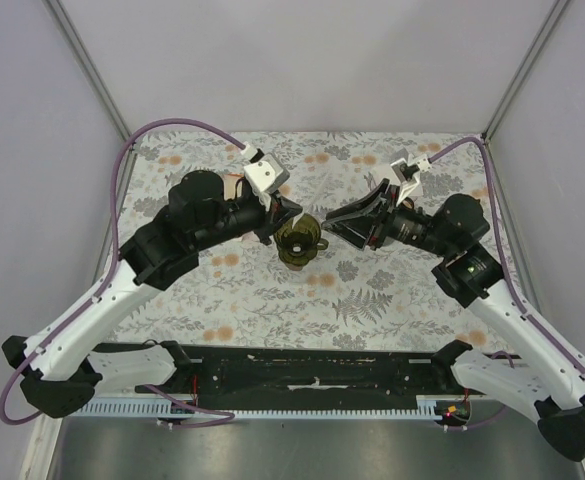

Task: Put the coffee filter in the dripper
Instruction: Place the coffee filter in the coffee dripper.

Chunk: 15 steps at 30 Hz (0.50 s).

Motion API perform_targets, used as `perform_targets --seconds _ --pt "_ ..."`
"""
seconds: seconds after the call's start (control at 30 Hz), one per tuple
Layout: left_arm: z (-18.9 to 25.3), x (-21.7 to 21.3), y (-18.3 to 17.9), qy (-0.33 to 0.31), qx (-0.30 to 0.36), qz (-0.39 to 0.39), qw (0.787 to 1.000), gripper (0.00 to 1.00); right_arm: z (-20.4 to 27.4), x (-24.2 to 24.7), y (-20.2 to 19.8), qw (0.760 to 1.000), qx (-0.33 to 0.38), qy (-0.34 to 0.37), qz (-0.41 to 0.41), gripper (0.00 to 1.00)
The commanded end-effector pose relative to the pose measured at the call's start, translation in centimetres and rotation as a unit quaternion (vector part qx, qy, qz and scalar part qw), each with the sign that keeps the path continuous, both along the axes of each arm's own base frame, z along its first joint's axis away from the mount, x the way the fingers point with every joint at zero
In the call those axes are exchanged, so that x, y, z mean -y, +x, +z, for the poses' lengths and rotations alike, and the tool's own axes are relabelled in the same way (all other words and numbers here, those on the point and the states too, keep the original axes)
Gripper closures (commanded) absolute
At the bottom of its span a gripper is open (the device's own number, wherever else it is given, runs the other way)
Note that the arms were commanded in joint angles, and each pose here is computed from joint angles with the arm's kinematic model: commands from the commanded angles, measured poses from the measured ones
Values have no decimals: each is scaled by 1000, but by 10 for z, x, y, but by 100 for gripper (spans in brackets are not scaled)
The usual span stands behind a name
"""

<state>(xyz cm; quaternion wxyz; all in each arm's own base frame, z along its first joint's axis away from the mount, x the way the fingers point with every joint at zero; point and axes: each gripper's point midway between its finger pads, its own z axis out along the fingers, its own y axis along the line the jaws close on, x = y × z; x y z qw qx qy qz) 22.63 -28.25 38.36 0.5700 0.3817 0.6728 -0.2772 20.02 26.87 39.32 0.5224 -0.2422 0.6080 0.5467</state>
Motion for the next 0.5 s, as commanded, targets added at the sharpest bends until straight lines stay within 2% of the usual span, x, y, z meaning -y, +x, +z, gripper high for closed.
perform_targets --seconds 0.0,0.3,0.47 --pt "20 9 -30 -79 -43 -57 994 98 -1 -6 -4 999 16 9 28 59" --pt "17 12 -40 -77 -43 -87 992 98 15 -19 -6 996 34 39 75 60" --pt "16 13 -39 -76 -43 -90 992 98 18 -22 -7 995 38 45 85 64"
